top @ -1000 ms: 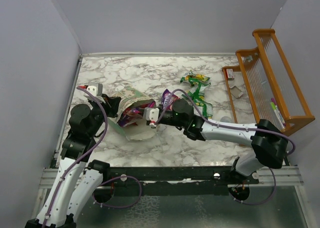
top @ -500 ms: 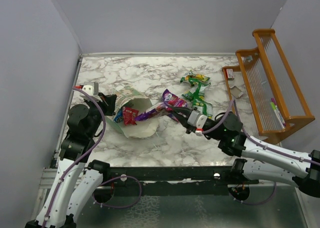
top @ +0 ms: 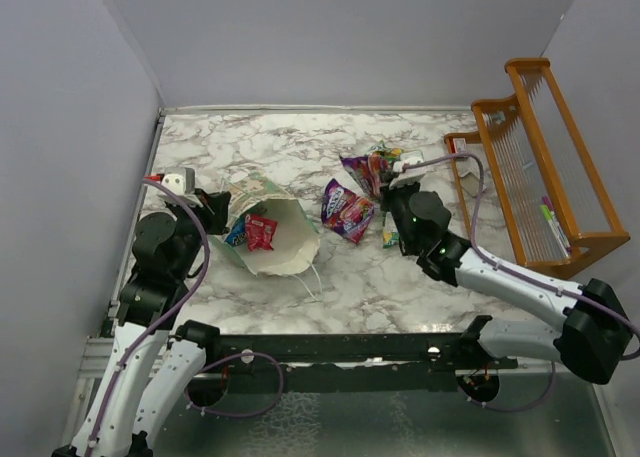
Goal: Take the snacks out of the paper bag
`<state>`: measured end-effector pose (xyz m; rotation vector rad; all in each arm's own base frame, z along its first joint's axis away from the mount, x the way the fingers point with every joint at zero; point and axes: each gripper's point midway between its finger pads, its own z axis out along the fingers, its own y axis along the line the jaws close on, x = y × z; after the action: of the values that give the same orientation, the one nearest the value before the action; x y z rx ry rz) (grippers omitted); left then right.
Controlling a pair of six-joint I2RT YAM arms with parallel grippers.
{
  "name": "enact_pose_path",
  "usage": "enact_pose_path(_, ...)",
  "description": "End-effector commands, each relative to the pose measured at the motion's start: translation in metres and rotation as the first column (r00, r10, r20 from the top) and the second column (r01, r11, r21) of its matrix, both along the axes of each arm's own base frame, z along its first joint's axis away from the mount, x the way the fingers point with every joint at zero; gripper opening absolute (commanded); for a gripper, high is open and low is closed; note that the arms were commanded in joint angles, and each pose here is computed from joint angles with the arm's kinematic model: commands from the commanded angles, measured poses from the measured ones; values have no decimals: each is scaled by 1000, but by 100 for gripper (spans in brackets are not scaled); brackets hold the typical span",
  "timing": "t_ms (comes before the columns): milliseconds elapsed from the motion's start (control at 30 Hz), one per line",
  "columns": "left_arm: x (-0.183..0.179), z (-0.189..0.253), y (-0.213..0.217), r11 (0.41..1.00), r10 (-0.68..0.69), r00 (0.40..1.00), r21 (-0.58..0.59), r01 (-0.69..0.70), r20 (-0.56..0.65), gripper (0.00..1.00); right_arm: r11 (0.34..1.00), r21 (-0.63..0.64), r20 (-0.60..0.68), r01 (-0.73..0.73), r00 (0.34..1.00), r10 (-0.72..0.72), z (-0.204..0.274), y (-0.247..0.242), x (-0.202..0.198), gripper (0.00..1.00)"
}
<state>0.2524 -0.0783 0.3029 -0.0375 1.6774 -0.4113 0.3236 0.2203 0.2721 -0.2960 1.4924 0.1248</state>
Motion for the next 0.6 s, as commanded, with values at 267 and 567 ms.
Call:
enact_pose_path(267, -42, 21, -58, 919, -393, 904, 37, 392, 169, 0, 868, 494, -345, 42, 926, 152, -64, 17, 75, 2)
enact_pose_path(567, -51, -3, -64, 895, -445, 888, 31, 444, 118, 0, 802, 557, -506, 215, 854, 123, -133, -12, 91, 14)
